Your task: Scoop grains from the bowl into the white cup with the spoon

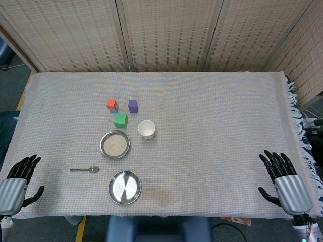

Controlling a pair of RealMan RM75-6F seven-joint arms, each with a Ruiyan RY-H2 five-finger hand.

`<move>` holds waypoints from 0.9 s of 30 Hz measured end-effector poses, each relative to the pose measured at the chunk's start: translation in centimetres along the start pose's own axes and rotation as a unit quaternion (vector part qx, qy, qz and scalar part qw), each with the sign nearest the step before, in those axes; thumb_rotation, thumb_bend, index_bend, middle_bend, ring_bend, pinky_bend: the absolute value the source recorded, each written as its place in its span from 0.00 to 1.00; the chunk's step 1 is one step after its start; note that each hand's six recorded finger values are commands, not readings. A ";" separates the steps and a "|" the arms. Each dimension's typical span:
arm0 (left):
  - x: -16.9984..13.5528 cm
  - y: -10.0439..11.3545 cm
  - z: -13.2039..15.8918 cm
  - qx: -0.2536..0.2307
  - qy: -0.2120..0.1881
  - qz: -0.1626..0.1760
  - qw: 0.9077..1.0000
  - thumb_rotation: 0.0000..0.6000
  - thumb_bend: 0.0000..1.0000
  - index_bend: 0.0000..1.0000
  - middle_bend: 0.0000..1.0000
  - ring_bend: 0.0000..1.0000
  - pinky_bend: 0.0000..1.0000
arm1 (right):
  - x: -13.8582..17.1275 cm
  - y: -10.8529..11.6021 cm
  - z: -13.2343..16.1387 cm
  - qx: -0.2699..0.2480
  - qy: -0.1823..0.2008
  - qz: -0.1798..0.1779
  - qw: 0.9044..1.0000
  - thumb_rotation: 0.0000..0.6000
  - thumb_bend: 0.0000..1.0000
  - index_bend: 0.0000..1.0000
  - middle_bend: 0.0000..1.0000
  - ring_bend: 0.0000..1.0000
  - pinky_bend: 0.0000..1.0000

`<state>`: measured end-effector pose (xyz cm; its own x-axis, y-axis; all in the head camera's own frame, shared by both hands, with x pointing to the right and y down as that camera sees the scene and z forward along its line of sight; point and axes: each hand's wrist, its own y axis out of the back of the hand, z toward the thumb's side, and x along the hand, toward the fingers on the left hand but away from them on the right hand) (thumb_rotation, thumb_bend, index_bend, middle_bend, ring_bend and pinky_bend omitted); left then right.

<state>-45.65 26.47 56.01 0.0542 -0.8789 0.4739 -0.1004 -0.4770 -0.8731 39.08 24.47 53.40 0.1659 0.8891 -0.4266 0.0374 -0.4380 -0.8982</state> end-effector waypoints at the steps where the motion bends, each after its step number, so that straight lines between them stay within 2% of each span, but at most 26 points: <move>1: 0.0 0.0 0.0 0.000 0.000 -0.001 1.000 1.00 0.35 0.00 0.00 0.00 0.11 | 0.0 0.0 0.0 0.000 0.000 0.000 1.000 1.00 0.13 0.00 0.00 0.00 0.00; 6: 0.1 -0.3 0.2 0.002 -0.003 -0.006 1.000 1.00 0.35 0.00 0.00 0.00 0.12 | 0.0 0.0 -0.1 0.001 -0.001 0.001 1.000 1.00 0.13 0.00 0.00 0.00 0.00; 8: 0.2 -0.5 0.3 0.003 -0.004 -0.010 1.000 1.00 0.35 0.00 0.05 0.03 0.14 | 0.0 0.0 -0.1 -0.001 -0.001 0.000 1.000 1.00 0.13 0.00 0.00 0.00 0.00; 9: 0.3 -0.7 0.4 0.005 -0.005 -0.013 1.000 1.00 0.36 0.00 0.15 0.10 0.19 | 0.0 0.1 -0.1 -0.001 -0.001 -0.001 1.000 1.00 0.13 0.00 0.00 0.00 0.00; 10: 0.5 -0.9 0.5 0.007 -0.006 -0.013 1.000 1.00 0.36 0.00 0.35 0.27 0.31 | 0.0 0.1 -0.1 -0.001 -0.001 -0.002 1.000 1.00 0.13 0.00 0.00 0.00 0.00; 11: 0.7 -1.0 0.6 0.009 -0.008 -0.013 1.000 1.00 0.36 0.01 0.48 0.39 0.40 | 0.0 0.1 -0.1 0.000 -0.001 -0.002 1.000 1.00 0.13 0.00 0.00 0.00 0.00; 13: 1.3 -1.5 1.1 0.009 -0.016 -0.012 1.000 1.00 0.37 0.06 0.79 0.67 0.68 | -0.1 0.1 -0.1 -0.002 -0.001 -0.003 1.000 1.00 0.13 0.00 0.00 0.00 0.00; 15: 1.9 -2.3 1.6 0.008 -0.024 -0.017 1.000 1.00 0.38 0.17 0.93 0.81 0.81 | -0.2 0.0 -0.1 -0.002 -0.002 -0.001 1.000 1.00 0.13 0.00 0.00 0.00 0.00; 16: 2.2 -2.6 1.8 0.010 -0.028 -0.018 0.999 1.00 0.38 0.25 0.97 0.87 0.87 | -0.2 -0.1 -0.1 -0.002 -0.002 0.000 1.000 1.00 0.13 0.00 0.00 0.00 0.00; 19: 3.2 -3.6 2.6 0.021 -0.041 -0.014 0.999 1.00 0.38 0.43 1.00 0.98 0.98 | -0.4 -0.2 -0.1 -0.003 -0.003 0.001 1.000 1.00 0.13 0.00 0.00 0.00 0.00; 21: 3.8 -4.5 3.4 0.023 -0.051 -0.013 0.998 1.00 0.38 0.49 1.00 1.00 1.00 | -0.5 -0.2 -0.1 -0.003 -0.004 0.002 1.000 1.00 0.13 0.00 0.00 0.00 0.00; 27: 5.3 -7.0 4.7 0.035 -0.062 -0.033 0.997 1.00 0.38 0.49 1.00 1.00 1.00 | -0.7 -0.3 -0.1 -0.004 -0.004 0.004 1.000 1.00 0.13 0.00 0.00 0.00 0.00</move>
<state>-39.96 25.15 64.11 0.1806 -0.8364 0.5176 -0.0233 -0.5297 -0.8479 39.08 24.00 54.00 0.1584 0.8863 -0.4351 0.0439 -0.4466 -0.8937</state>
